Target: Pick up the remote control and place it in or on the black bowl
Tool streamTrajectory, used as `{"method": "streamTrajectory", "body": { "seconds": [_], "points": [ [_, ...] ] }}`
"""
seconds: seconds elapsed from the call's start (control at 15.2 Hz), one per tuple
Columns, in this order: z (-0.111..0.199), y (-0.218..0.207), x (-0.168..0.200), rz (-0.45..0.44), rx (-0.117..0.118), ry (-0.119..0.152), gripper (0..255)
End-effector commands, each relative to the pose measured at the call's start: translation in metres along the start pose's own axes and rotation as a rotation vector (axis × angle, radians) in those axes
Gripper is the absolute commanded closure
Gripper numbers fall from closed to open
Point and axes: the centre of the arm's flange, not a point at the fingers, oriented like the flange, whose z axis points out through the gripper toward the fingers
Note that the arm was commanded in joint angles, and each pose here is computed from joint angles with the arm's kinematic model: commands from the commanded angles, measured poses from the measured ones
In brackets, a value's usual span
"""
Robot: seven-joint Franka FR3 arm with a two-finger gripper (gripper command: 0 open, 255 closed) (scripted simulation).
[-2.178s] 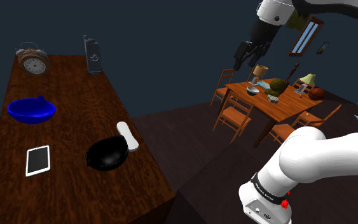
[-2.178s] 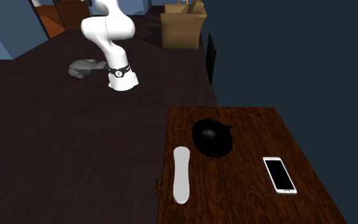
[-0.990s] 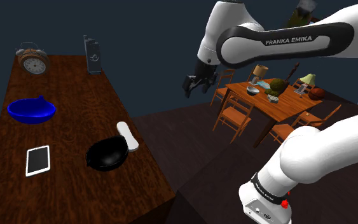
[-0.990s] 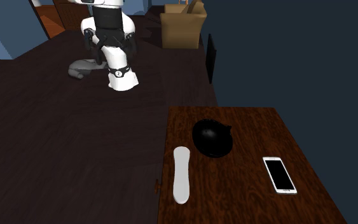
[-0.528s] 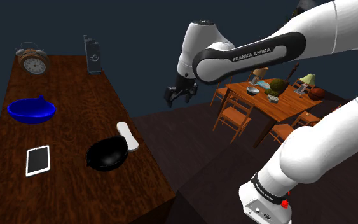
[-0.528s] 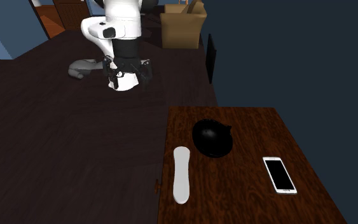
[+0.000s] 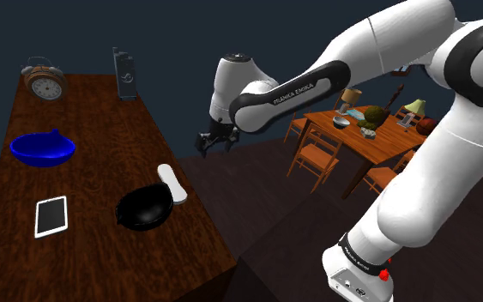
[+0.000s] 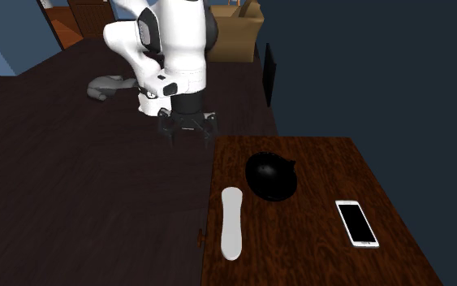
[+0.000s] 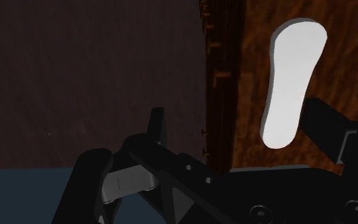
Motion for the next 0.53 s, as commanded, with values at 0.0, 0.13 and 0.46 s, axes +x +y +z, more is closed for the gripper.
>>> {"method": "streamTrajectory", "body": {
  "seconds": [0.0, 0.13, 0.46],
  "points": [
    [0.022, -0.017, 0.011, 0.004, 0.004, 0.000, 0],
    [0.041, -0.032, 0.019, 0.007, 0.007, 0.000, 0],
    [0.089, -0.070, 0.042, 0.014, 0.015, 0.000, 0]
  ]
}}
